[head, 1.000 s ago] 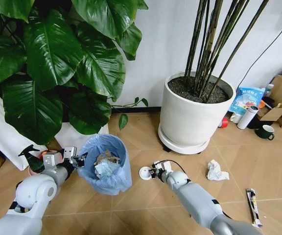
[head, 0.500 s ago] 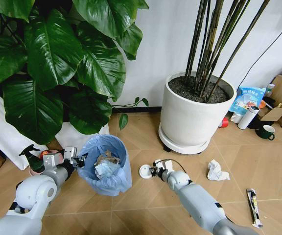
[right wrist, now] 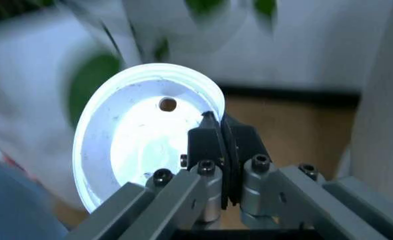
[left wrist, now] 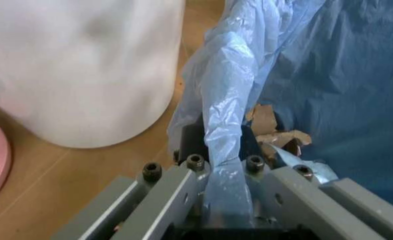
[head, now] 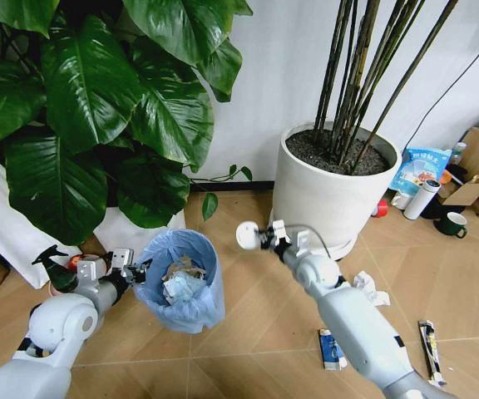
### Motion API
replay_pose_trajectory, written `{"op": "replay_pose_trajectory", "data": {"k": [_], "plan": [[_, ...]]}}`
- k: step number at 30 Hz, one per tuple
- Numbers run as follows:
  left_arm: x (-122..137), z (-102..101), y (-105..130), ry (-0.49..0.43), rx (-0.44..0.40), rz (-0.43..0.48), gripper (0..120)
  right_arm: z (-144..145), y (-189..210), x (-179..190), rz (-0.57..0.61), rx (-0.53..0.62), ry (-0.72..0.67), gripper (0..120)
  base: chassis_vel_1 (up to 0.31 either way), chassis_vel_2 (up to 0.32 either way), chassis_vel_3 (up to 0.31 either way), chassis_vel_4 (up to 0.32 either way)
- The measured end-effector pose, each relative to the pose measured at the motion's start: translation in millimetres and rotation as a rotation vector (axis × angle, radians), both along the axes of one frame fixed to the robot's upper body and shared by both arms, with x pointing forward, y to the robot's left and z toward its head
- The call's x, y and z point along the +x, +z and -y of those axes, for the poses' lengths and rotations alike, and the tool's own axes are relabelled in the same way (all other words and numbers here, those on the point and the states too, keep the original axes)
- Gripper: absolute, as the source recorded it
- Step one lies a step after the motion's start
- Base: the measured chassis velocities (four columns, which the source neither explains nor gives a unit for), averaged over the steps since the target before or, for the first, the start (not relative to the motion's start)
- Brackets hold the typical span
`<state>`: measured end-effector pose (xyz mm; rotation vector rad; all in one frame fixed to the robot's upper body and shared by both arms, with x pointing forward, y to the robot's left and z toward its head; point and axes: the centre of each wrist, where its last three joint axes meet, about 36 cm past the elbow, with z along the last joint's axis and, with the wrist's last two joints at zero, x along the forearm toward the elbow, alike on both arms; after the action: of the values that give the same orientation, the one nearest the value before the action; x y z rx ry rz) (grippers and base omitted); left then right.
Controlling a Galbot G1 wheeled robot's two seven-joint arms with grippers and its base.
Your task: Pick up the trash bin and place the garbage on the floor into it.
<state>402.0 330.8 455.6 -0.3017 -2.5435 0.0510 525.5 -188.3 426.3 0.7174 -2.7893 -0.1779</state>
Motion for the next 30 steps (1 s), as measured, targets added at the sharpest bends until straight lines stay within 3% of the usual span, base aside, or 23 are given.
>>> {"op": "replay_pose_trajectory", "data": {"k": [2, 7, 11, 21, 30], "plan": [[1, 0, 0, -0.001, 0.001, -0.001, 0, 0, 8, -1, 0.016, 0.006, 0.004, 0, 0.0, 0.0, 0.0, 0.0], [11, 3, -3, -0.009, 0.008, -0.018, 0, -13, 73, -17, 0.133, 0.059, 0.089, 0, 0.0, 0.0, 0.0, 0.0], [16, 8, -5, -0.021, 0.009, -0.028, 0, -23, 93, -31, 0.156, 0.058, 0.165, 0, 0.0, 0.0, 0.0, 0.0], [34, 30, -5, -0.051, -0.019, -0.038, 0, -37, 88, -75, 0.107, -0.039, 0.362, 0, 0.0, 0.0, 0.0, 0.0], [35, 34, -5, -0.053, -0.021, -0.038, 0, -53, 74, -92, 0.073, -0.073, 0.433, 4, 0.0, 0.0, 0.0, 0.0]]}}
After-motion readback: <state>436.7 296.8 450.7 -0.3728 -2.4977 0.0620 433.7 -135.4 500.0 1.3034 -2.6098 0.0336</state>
